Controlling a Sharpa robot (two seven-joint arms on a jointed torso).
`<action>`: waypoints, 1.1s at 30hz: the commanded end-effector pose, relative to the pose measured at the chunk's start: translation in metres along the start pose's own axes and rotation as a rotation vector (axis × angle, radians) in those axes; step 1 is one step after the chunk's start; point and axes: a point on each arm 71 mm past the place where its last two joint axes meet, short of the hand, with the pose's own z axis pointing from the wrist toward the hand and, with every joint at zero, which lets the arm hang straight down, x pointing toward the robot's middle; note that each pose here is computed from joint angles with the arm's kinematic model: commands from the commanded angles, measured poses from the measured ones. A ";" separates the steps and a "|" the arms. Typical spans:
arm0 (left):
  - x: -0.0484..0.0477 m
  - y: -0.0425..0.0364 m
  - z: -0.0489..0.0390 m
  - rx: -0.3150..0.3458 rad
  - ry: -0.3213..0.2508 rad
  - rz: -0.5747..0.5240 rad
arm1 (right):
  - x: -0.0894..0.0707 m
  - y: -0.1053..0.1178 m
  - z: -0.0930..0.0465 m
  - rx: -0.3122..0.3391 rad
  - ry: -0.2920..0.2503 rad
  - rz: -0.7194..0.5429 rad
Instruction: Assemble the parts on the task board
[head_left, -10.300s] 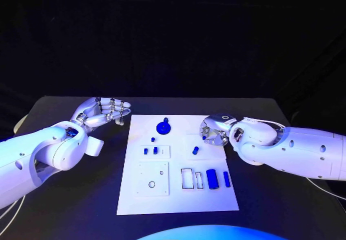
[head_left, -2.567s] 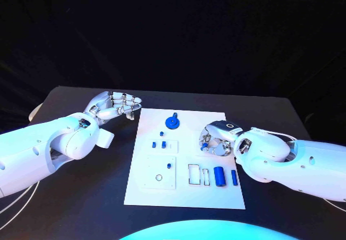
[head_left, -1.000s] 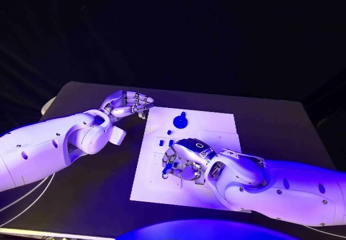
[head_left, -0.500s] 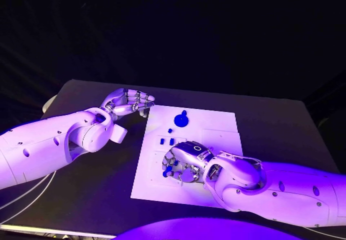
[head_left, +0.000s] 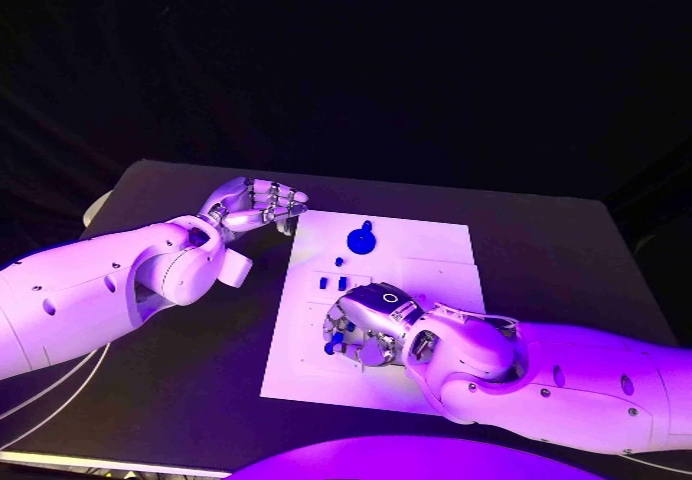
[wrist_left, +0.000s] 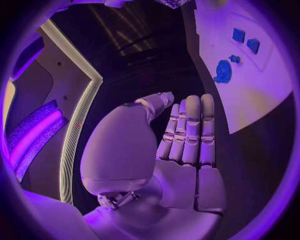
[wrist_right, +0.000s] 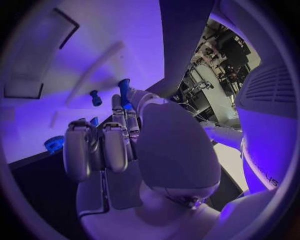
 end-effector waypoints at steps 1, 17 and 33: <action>0.0024 -0.0003 0.0001 0.004 0.017 -0.013 | 0.006 0.000 0.000 0.016 0.031 -0.050; 0.0023 -0.0002 0.0000 0.001 0.019 -0.013 | 0.010 0.002 0.001 -0.005 0.011 -0.021; 0.0009 0.0003 -0.0007 -0.001 0.019 -0.013 | -0.010 -0.003 -0.020 -0.016 -0.148 0.057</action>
